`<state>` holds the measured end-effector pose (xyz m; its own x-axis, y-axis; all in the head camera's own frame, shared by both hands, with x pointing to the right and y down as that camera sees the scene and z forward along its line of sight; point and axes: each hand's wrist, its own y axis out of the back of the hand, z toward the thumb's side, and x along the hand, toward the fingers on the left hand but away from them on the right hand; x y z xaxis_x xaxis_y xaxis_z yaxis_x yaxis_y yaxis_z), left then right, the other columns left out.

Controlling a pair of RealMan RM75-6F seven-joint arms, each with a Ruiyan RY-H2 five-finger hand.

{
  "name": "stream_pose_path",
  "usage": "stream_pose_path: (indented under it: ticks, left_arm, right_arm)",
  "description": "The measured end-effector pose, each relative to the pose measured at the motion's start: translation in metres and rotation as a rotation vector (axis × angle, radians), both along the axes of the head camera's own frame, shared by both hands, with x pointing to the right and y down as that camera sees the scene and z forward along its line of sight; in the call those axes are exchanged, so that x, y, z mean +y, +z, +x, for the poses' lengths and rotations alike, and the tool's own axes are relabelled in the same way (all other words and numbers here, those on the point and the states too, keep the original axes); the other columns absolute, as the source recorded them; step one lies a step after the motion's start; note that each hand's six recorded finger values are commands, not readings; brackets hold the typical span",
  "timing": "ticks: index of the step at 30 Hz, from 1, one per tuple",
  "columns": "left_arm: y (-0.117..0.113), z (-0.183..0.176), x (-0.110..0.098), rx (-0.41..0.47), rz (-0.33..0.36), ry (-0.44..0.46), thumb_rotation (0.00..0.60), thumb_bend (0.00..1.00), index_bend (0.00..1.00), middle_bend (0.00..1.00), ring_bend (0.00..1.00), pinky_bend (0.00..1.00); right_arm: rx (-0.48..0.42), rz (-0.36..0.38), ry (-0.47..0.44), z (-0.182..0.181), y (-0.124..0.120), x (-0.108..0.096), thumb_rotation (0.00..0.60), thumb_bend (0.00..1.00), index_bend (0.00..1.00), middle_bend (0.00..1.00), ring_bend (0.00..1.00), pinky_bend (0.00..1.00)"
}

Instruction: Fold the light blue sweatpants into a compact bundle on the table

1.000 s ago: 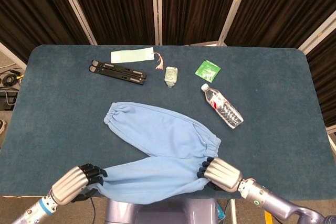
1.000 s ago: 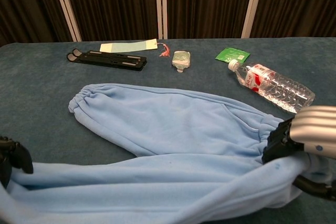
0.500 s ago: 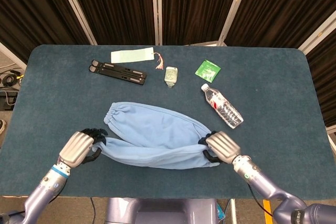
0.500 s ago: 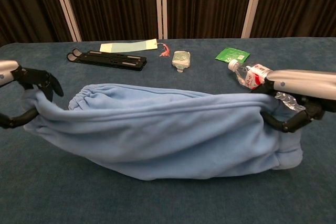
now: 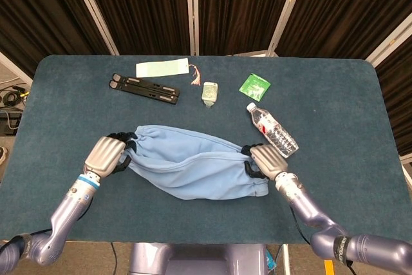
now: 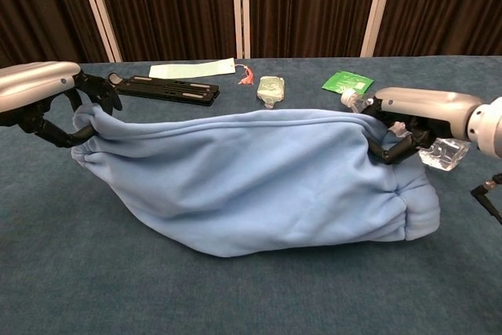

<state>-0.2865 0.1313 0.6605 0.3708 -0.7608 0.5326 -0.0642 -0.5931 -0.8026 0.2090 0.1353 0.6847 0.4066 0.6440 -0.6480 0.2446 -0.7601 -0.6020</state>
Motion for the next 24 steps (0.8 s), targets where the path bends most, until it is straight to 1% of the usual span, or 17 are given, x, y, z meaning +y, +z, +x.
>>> stream_pose_path:
  ticks: [9,16,18,19,20,21,22,23,24]
  left_arm:
    - [0.020,0.000,-0.030,-0.090,-0.003,-0.034,0.600,0.56,0.57,0.23,0.24,0.32]
    - [0.037,0.008,-0.048,-0.139,-0.008,-0.043,0.600,0.57,0.57,0.23,0.24,0.32]
    - [0.043,0.012,-0.051,-0.153,-0.007,-0.040,0.600,0.57,0.56,0.23,0.23,0.32]
    - [0.046,0.013,-0.052,-0.160,-0.006,-0.040,0.600,0.57,0.54,0.21,0.22,0.30]
    - [0.049,0.015,-0.054,-0.168,-0.007,-0.040,0.600,0.56,0.50,0.18,0.19,0.28]
    - [0.052,0.017,-0.055,-0.176,-0.009,-0.040,0.600,0.56,0.46,0.15,0.17,0.27]
    - [0.054,0.018,-0.056,-0.183,-0.013,-0.039,0.600,0.55,0.38,0.10,0.12,0.25]
    - [0.057,0.019,-0.057,-0.191,-0.020,-0.038,0.600,0.54,0.24,0.04,0.07,0.20]
    - [0.060,0.020,-0.057,-0.195,-0.026,-0.037,0.600,0.53,0.15,0.02,0.04,0.17]
  right_arm:
    - [0.056,0.015,0.081,0.002,0.022,-0.020,0.600,0.54,0.70,0.35,0.30,0.27]
    - [0.094,0.027,0.122,0.001,0.035,-0.028,0.600,0.54,0.70,0.35,0.29,0.27]
    - [0.108,0.032,0.136,0.001,0.038,-0.029,0.600,0.54,0.70,0.35,0.29,0.26]
    - [0.113,0.033,0.142,0.001,0.040,-0.030,0.600,0.54,0.70,0.35,0.29,0.26]
    - [0.118,0.034,0.146,0.001,0.041,-0.031,0.600,0.54,0.69,0.35,0.29,0.25]
    - [0.126,0.037,0.150,0.000,0.043,-0.032,0.600,0.54,0.67,0.34,0.29,0.24]
    - [0.131,0.039,0.153,0.000,0.044,-0.032,0.600,0.54,0.60,0.32,0.28,0.22]
    - [0.133,0.040,0.155,0.000,0.045,-0.032,0.600,0.50,0.47,0.28,0.25,0.17]
    - [0.136,0.041,0.158,0.000,0.045,-0.032,0.600,0.44,0.30,0.20,0.18,0.10]
